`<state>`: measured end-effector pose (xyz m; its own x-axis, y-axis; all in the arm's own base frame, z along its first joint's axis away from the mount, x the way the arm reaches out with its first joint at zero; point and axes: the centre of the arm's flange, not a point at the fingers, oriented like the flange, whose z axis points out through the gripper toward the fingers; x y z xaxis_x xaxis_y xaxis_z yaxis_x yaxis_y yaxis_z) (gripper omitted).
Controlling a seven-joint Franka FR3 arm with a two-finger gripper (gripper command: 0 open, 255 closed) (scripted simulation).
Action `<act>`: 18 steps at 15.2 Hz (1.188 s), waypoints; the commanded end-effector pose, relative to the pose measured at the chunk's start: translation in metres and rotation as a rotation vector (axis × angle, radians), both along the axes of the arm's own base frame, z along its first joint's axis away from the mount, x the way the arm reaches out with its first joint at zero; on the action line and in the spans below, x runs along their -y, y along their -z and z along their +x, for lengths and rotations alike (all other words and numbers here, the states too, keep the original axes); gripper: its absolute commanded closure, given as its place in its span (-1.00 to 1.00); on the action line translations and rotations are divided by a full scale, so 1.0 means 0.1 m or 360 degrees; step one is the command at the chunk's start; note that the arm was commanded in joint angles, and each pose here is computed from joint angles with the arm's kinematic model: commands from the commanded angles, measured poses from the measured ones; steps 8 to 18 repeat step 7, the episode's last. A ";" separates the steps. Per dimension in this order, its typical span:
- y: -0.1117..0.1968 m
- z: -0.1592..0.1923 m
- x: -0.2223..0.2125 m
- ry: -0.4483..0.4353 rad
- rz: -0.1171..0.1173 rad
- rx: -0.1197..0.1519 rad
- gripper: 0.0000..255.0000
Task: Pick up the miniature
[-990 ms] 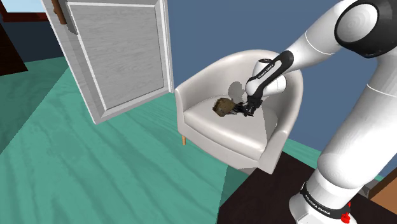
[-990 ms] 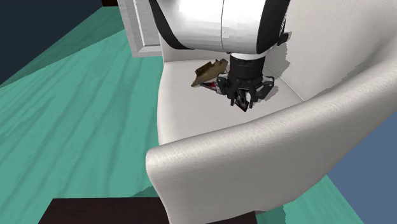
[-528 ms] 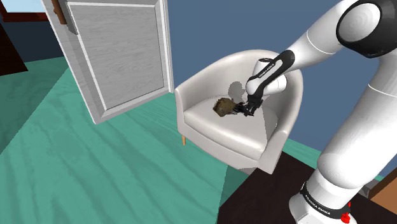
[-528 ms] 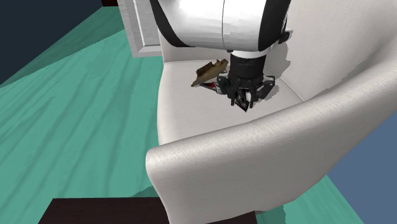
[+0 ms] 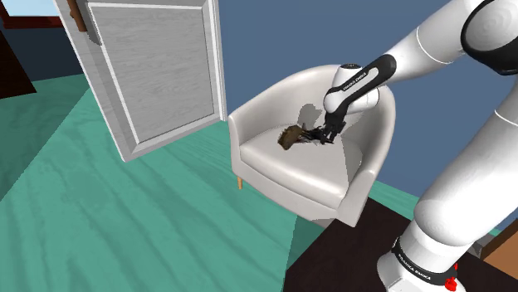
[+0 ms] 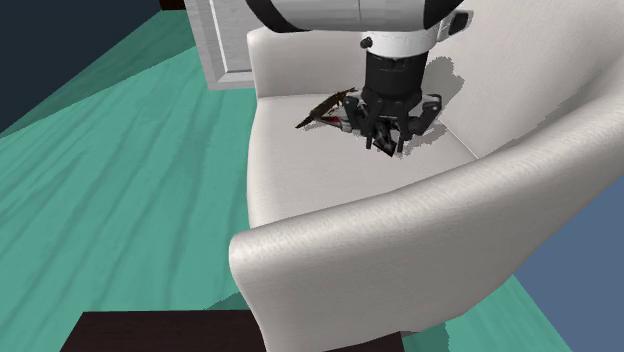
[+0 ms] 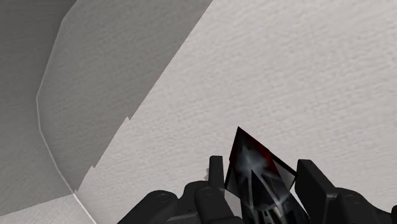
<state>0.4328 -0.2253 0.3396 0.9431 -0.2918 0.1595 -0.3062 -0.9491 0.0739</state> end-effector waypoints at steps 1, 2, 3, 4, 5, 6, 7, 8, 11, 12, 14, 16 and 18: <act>-0.10 0.00 0.00 0.0000 0.0000 0.0000 1.00; -0.16 0.00 0.00 0.0000 0.0000 0.0000 1.00; -0.21 0.00 0.00 0.0000 0.0000 0.0000 1.00; -0.26 0.00 0.00 0.0000 0.0000 0.0000 1.00; -0.31 0.00 0.00 0.0000 0.0000 0.0000 1.00; -0.32 0.00 0.00 0.0000 0.0000 0.0000 1.00; -0.32 0.00 0.00 0.0000 0.0000 0.0000 1.00; -0.32 0.00 0.00 0.0000 0.0000 0.0000 1.00; -0.32 0.00 0.00 0.0000 0.0000 0.0000 1.00; -0.32 0.00 0.00 0.0000 0.0000 0.0000 1.00; -0.32 0.00 0.00 0.0000 0.0000 0.0000 1.00; -0.32 0.00 0.00 0.0000 0.0000 0.0000 1.00; -0.32 0.00 0.00 0.0000 0.0000 0.0000 1.00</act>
